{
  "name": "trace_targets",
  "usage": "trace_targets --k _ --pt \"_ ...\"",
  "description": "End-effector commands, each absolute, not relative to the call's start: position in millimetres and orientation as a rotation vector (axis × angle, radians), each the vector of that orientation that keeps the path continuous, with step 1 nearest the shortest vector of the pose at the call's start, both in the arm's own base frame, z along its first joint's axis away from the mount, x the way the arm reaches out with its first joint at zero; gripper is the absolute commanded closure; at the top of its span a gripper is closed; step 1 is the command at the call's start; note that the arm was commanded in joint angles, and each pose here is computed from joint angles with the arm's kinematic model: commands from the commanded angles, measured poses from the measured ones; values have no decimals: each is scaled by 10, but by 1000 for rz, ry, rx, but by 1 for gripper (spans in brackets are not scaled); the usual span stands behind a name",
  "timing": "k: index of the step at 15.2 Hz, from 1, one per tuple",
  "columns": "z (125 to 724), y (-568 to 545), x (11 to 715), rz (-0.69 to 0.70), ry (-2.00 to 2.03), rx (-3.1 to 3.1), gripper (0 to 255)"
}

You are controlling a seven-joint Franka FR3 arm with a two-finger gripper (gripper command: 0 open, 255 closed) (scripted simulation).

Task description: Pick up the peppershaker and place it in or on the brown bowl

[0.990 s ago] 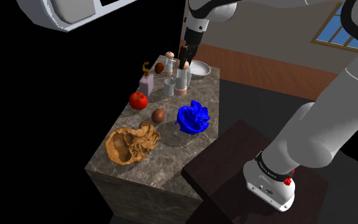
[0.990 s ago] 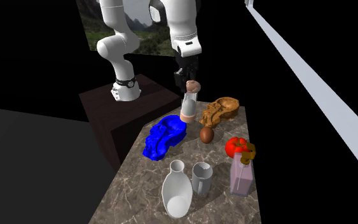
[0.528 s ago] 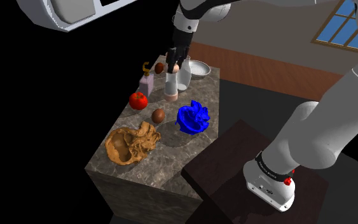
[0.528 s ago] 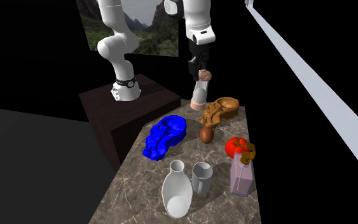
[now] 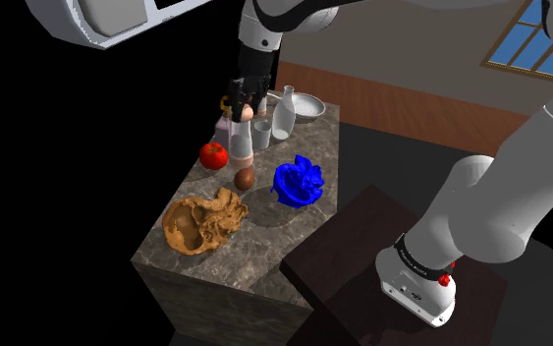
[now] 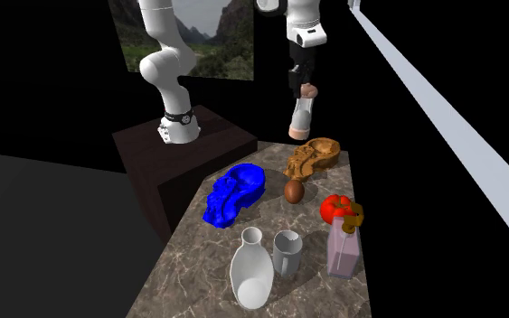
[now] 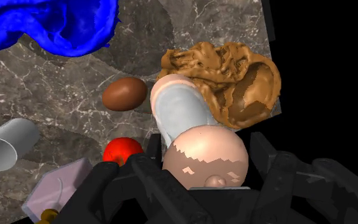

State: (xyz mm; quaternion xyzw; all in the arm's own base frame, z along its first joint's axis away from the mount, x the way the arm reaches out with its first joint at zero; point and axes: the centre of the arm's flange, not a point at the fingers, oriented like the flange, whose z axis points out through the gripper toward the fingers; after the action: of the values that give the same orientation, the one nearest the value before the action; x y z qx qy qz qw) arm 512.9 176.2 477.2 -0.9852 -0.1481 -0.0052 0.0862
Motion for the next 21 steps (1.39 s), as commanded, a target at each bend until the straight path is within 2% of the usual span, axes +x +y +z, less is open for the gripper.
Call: trace_targets --k 1,7,21 --pt "4793 2045 5053 -16 -439 -2936 255" --pt "4924 2905 4883 -16 -439 -2936 255" --pt "4185 2905 4883 -16 -439 -2936 255"
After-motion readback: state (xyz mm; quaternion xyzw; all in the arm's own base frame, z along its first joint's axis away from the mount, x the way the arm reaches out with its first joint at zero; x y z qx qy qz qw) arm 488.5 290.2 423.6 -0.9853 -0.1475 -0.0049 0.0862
